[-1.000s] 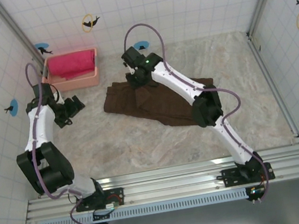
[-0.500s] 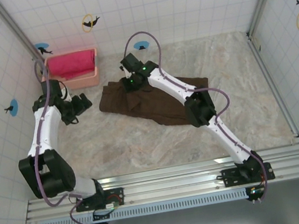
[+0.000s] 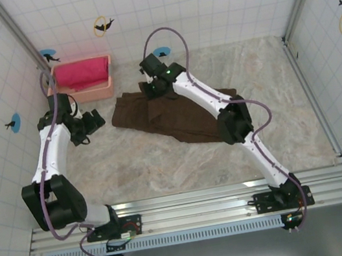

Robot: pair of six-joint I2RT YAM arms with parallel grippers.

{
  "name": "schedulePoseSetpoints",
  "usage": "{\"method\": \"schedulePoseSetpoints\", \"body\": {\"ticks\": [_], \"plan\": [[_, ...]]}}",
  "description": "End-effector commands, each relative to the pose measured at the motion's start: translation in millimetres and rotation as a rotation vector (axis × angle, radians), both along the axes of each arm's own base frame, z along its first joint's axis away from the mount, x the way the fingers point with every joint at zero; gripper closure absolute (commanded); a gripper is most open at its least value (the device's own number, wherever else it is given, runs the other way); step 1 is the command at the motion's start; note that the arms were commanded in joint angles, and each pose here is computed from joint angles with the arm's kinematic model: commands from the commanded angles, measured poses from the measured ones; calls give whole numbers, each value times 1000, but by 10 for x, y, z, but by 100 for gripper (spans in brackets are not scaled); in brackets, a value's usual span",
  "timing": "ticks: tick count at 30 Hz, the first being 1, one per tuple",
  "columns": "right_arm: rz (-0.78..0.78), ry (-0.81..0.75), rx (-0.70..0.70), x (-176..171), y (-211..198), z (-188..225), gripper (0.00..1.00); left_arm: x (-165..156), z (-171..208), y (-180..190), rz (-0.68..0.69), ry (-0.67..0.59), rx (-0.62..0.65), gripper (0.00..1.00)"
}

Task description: Roll up the long pants

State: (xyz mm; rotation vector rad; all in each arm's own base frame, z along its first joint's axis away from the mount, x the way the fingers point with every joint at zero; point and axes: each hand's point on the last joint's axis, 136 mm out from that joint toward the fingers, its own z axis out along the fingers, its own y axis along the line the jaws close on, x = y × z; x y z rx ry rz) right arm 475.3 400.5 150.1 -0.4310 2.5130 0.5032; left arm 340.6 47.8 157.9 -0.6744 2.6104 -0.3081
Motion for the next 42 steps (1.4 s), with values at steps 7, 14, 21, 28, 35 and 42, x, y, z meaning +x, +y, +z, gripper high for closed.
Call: {"method": "schedulePoseSetpoints", "body": {"ticks": [7,14,21,28,35,42], "plan": [[-50,-263,13,-25,-563,1419,100,-10,-102,-3,-15,33,13,3],[4,-284,54,-41,-338,1512,100,62,-82,8,-15,27,10,4],[46,-259,83,-120,-198,1493,100,111,-106,25,-11,31,9,4],[118,-218,58,-304,-136,1391,100,114,-151,35,-9,40,12,4],[138,-249,43,-447,-288,1633,100,83,-187,33,-1,47,10,4],[148,-250,20,-576,-493,1720,100,72,-191,33,3,46,11,4]]}}
